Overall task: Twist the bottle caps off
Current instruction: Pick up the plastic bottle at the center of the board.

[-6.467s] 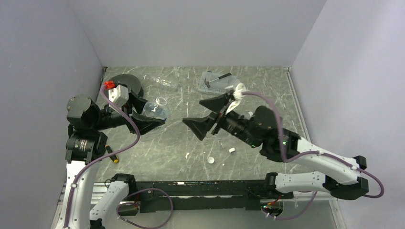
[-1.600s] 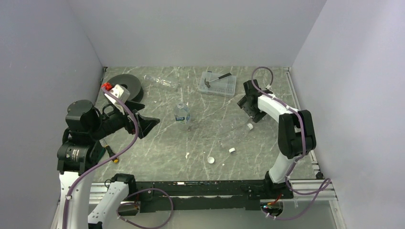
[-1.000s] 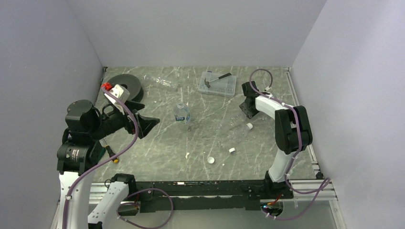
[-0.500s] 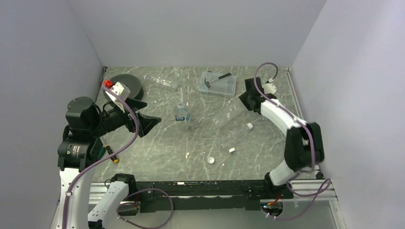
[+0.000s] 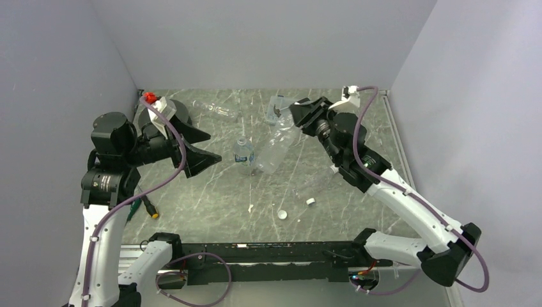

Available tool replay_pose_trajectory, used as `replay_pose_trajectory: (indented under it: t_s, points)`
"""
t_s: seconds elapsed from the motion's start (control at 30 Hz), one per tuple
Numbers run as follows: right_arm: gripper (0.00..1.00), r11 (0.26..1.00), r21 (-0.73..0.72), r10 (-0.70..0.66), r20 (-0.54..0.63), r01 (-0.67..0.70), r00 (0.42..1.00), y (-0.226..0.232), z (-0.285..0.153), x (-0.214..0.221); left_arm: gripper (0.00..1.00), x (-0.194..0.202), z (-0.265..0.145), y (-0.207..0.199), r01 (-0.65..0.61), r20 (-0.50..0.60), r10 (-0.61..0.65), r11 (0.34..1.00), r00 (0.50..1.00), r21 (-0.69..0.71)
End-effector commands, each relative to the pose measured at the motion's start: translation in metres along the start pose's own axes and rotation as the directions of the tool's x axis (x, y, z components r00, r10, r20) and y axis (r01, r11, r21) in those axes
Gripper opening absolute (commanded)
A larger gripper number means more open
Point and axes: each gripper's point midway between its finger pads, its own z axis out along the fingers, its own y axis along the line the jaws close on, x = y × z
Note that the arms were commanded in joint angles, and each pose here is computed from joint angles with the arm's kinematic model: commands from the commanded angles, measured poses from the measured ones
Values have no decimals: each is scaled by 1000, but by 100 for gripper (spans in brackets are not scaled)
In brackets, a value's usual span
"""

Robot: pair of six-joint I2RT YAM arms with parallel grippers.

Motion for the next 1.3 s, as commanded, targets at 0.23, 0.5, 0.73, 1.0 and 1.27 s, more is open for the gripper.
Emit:
replay_pose_trajectory:
  t_s: [0.23, 0.5, 0.73, 1.0, 1.27]
  points:
    - [0, 813, -554, -160, 84, 179, 984, 213, -76, 0, 99, -13, -4, -32, -11, 31, 6, 990, 999, 142]
    - [0, 701, -672, -204, 129, 237, 971, 281, -108, 29, 100, -10, -8, -45, 50, 8, -52, 980, 999, 191]
    - [0, 664, -705, -178, 175, 249, 968, 302, -117, 32, 99, 1, -12, -59, 106, -30, -102, 957, 994, 271]
    - [0, 628, -744, -95, 218, 228, 971, 314, -131, 30, 100, 4, -16, -68, 101, -39, -94, 944, 995, 315]
    - [0, 579, -787, -80, 206, 213, 975, 312, -142, 40, 84, 3, -17, -71, 91, -44, -80, 932, 996, 351]
